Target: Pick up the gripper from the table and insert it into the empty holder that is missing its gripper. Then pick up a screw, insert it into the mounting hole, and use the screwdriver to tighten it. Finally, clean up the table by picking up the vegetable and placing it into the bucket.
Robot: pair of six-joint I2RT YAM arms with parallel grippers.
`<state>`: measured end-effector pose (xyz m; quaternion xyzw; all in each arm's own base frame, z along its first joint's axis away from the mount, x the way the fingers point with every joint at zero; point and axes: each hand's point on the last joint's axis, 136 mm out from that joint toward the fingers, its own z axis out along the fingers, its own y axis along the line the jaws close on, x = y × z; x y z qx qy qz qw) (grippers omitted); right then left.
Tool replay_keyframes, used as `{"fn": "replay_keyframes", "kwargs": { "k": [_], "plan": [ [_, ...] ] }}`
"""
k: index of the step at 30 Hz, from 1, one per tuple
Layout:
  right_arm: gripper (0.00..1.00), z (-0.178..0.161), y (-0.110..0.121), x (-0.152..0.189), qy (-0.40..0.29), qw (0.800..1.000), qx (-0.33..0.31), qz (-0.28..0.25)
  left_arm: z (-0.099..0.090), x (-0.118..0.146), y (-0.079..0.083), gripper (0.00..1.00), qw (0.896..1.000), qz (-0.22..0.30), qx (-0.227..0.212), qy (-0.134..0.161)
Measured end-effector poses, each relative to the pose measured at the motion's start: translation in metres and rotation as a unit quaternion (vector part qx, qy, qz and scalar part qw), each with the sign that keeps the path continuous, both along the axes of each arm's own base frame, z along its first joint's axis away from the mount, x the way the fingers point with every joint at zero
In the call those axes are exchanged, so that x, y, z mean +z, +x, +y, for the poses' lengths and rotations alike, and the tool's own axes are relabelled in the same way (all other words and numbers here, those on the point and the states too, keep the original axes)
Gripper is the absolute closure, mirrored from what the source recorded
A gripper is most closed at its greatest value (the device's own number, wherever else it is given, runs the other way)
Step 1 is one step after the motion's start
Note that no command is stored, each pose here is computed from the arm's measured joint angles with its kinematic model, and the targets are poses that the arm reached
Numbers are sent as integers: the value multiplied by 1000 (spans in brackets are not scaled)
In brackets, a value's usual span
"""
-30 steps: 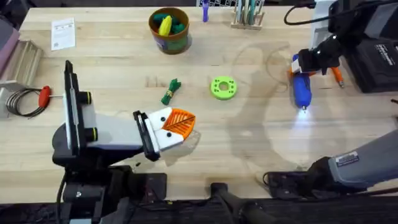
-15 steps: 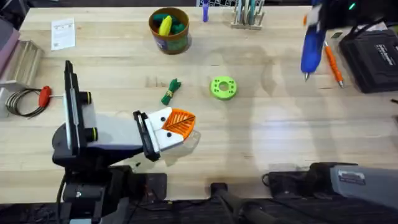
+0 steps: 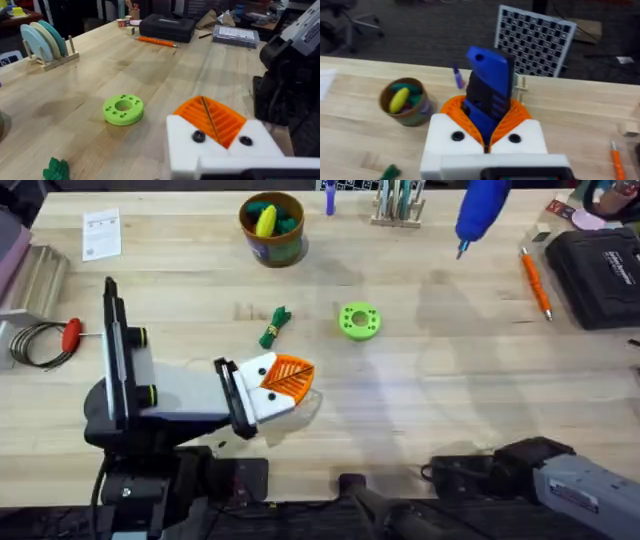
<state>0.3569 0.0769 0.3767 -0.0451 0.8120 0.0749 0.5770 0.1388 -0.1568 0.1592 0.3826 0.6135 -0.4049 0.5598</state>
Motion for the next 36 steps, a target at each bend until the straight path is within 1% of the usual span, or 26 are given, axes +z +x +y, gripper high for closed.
{"fn": "replay_keyframes", "kwargs": {
  "k": [4, 7, 9, 11, 14, 17, 19, 23, 28, 33, 36],
  "plan": [
    [979, 16, -18, 23, 36, 999, 20, -31, 0, 0, 0, 985, 1000, 0, 0, 0],
    [979, 25, -24, 43, 68, 994, 35, -72, 0, 0, 0, 985, 1000, 0, 0, 0],
    [979, 34, -27, 48, 90, 989, 56, -100, 0, 0, 0, 985, 1000, 0, 0, 0],
    [980, 43, -28, 47, 115, 982, 81, -127, 0, 0, 0, 985, 1000, 0, 0, 0],
    [980, 61, -26, 35, 153, 967, 128, -157, 0, 0, 0, 985, 1000, 0, 0, 0],
    [980, 82, -27, 18, 182, 951, 185, -166, 0, 0, 0, 985, 1000, 0, 0, 0],
    [980, 95, -29, 8, 197, 941, 224, -160, 0, 0, 0, 985, 1000, 0, 0, 0],
    [980, 126, -36, -3, 213, 913, 316, -147, 0, 0, 0, 985, 1000, 0, 0, 0],
    [980, 167, -57, 2, 216, 859, 432, -173, 0, 0, 0, 985, 1000, 0, 0, 0],
    [980, 201, -78, -3, 219, 816, 503, -182, 0, 0, 0, 985, 1000, 0, 0, 0],
    [980, 219, -93, -2, 221, 789, 538, -199, 0, 0, 0, 985, 1000, 0, 0, 0]
  ]
}}
